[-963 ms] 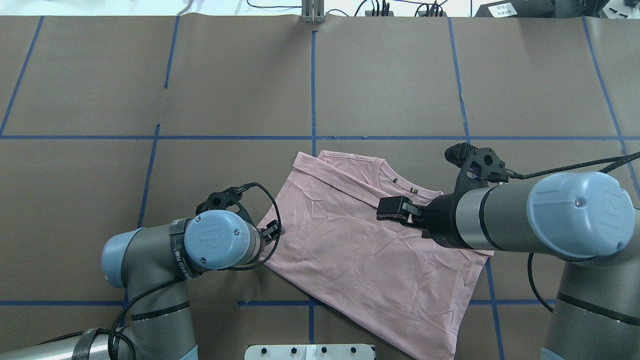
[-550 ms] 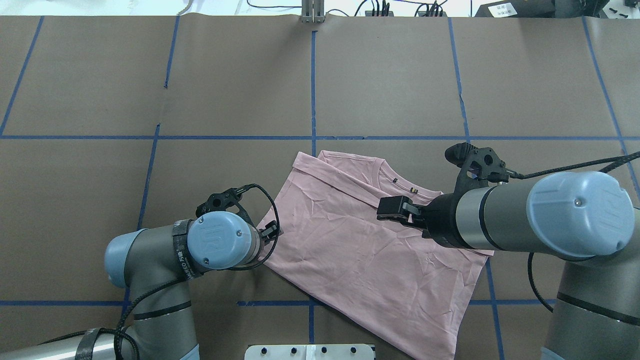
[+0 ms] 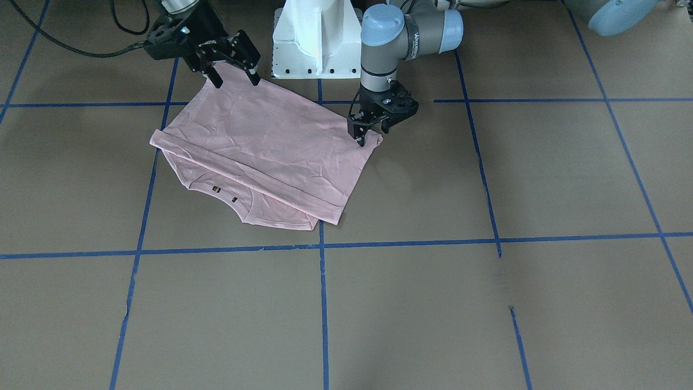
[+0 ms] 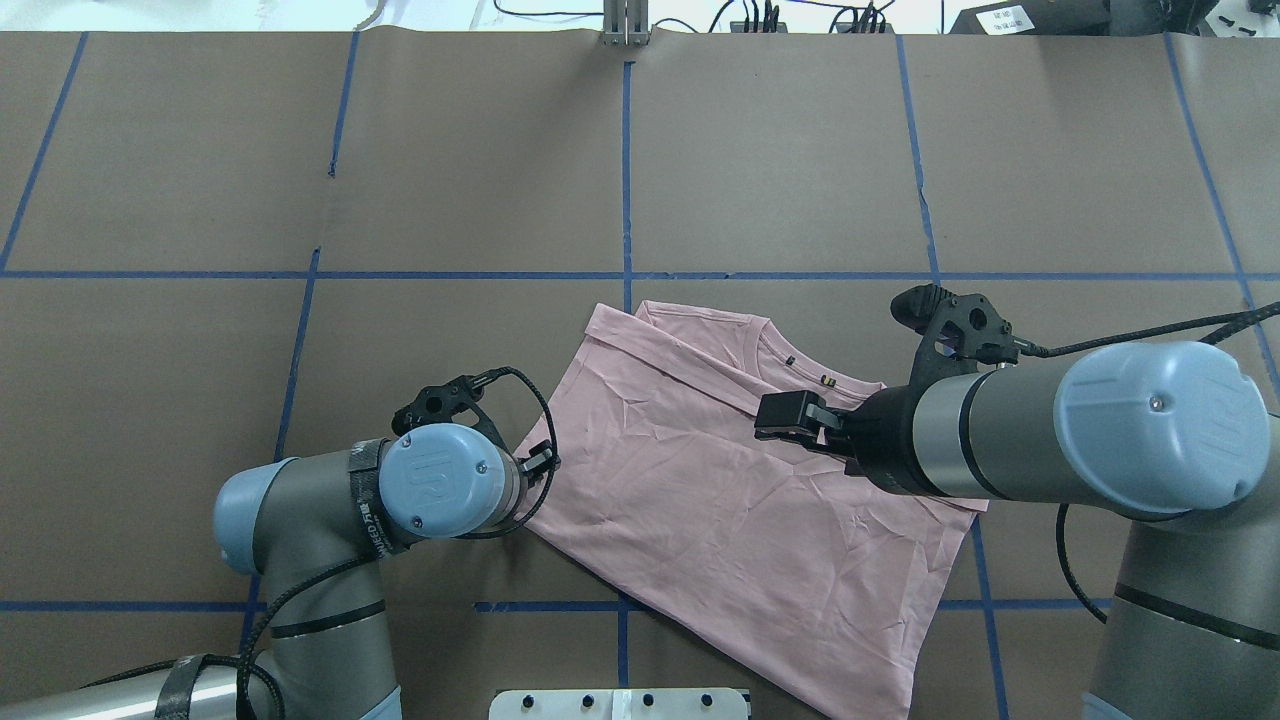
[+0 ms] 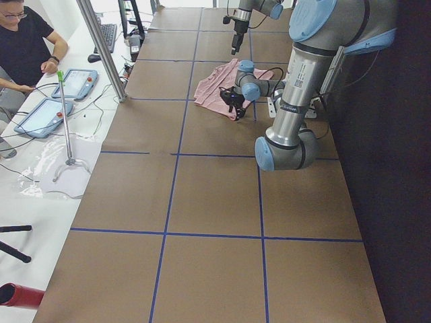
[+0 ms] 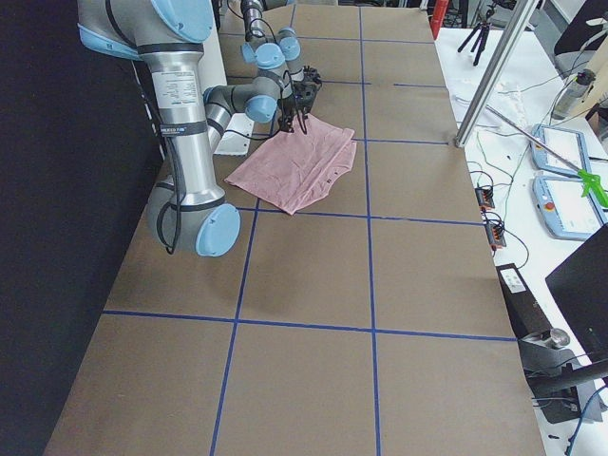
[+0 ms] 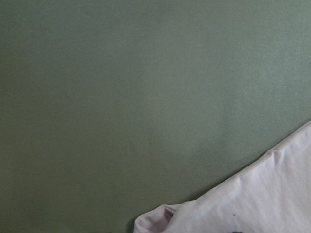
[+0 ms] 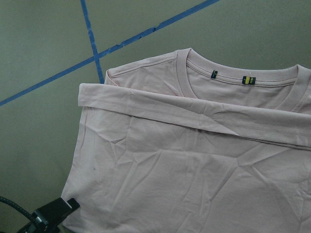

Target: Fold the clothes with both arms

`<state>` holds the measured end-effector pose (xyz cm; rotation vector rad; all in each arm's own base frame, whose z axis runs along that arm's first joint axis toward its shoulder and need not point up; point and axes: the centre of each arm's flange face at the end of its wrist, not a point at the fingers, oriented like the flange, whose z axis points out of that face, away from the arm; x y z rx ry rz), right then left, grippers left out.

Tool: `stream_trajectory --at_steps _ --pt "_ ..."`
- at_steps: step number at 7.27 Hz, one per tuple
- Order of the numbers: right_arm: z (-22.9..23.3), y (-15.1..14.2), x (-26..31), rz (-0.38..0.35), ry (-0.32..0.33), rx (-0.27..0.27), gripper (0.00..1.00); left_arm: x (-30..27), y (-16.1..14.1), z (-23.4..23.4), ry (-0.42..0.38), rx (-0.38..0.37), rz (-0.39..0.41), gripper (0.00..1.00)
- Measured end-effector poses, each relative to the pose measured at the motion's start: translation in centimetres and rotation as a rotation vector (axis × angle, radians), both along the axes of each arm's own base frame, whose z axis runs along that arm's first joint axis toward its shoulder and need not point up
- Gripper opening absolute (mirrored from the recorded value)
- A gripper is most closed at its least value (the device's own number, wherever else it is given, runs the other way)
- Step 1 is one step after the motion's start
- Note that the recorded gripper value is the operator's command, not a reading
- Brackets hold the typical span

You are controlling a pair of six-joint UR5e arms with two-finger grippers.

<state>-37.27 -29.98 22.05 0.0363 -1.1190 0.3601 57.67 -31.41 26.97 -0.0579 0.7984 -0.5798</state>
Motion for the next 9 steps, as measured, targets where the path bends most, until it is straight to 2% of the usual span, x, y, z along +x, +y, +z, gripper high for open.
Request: stream_trajectory --at_steps 1,6,9 --pt "0.0 0.0 0.0 0.0 0.0 0.0 1.0 0.0 0.0 0.0 0.001 0.001 0.0 0.0" --pt "0.1 -0.1 0.1 0.003 0.001 -0.001 1.0 -0.5 0.0 -1.0 0.017 0.012 0.01 0.0" --pt "0.1 -0.2 0.1 0.004 0.003 -0.001 1.0 -2.3 -3.0 -1.1 0.015 0.025 -0.033 0.0"
